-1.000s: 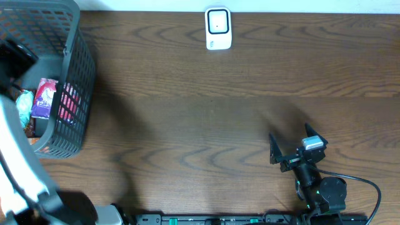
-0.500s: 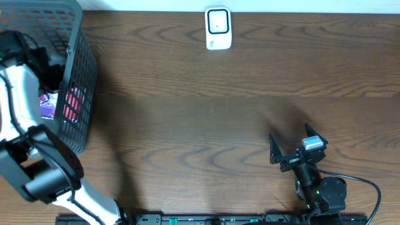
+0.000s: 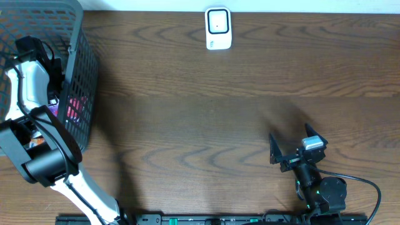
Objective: Scan the item barcode
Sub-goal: 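Grasp the purple pad pack with the left gripper and lift it out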
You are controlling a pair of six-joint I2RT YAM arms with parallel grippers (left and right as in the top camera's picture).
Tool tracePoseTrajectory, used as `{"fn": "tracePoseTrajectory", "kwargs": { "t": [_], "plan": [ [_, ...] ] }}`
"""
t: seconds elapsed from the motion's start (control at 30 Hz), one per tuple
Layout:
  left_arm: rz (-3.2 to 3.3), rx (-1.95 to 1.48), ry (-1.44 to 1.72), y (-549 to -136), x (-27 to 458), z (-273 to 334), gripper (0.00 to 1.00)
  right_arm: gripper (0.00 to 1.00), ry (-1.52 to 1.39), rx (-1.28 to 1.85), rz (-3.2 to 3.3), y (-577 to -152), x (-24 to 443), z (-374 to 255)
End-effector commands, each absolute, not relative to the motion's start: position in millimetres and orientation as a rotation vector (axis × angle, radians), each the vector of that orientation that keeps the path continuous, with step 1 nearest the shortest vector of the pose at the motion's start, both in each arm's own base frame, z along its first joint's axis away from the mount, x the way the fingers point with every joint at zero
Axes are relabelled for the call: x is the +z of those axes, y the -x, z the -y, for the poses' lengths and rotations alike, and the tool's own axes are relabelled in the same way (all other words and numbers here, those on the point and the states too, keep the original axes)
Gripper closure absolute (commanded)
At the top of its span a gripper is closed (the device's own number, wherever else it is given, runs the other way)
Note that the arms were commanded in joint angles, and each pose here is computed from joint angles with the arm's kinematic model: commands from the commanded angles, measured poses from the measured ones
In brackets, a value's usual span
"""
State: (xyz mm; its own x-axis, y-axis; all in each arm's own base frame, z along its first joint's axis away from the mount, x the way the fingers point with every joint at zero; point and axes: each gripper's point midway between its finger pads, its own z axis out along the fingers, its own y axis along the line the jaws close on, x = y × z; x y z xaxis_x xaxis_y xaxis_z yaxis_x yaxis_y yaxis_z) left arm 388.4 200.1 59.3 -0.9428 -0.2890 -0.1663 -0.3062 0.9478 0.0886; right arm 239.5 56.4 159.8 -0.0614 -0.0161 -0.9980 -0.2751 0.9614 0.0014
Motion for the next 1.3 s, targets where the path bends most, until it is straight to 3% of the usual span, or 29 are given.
{"fn": "tracePoseTrajectory", "kwargs": {
  "t": [0.0,0.13,0.17,0.4,0.57,0.7,1.0,1.27],
  "plan": [
    [-3.081,0.119,0.428,-376,15,-190,0.36,0.01,0.217,0.216,-1.624,-239,159,-56],
    [-3.081,0.125,0.428,-377,12,-192,0.90,0.01,0.217,0.216,-1.624,-239,159,-56],
    [-3.074,0.135,0.429,-378,14,-193,0.93,0.01,0.217,0.216,-1.624,-239,159,-56],
    [-2.920,0.308,0.493,-395,72,-217,0.93,0.01,0.216,0.217,-1.624,-239,159,-56],
    [-2.518,0.321,0.654,-428,184,-228,0.93,0.01,0.216,0.216,-1.624,-239,159,-56],
    [-2.276,0.247,0.571,-436,269,-214,0.93,0.01,0.216,0.216,-1.624,-239,159,-56],
    [-1.959,0.219,0.519,-416,382,-196,0.93,0.01,0.216,0.216,-1.624,-239,159,-56],
    [-1.642,-0.078,0.222,-381,504,-108,0.93,0.01,0.216,0.216,-1.624,-239,159,-56]
  ]
}}
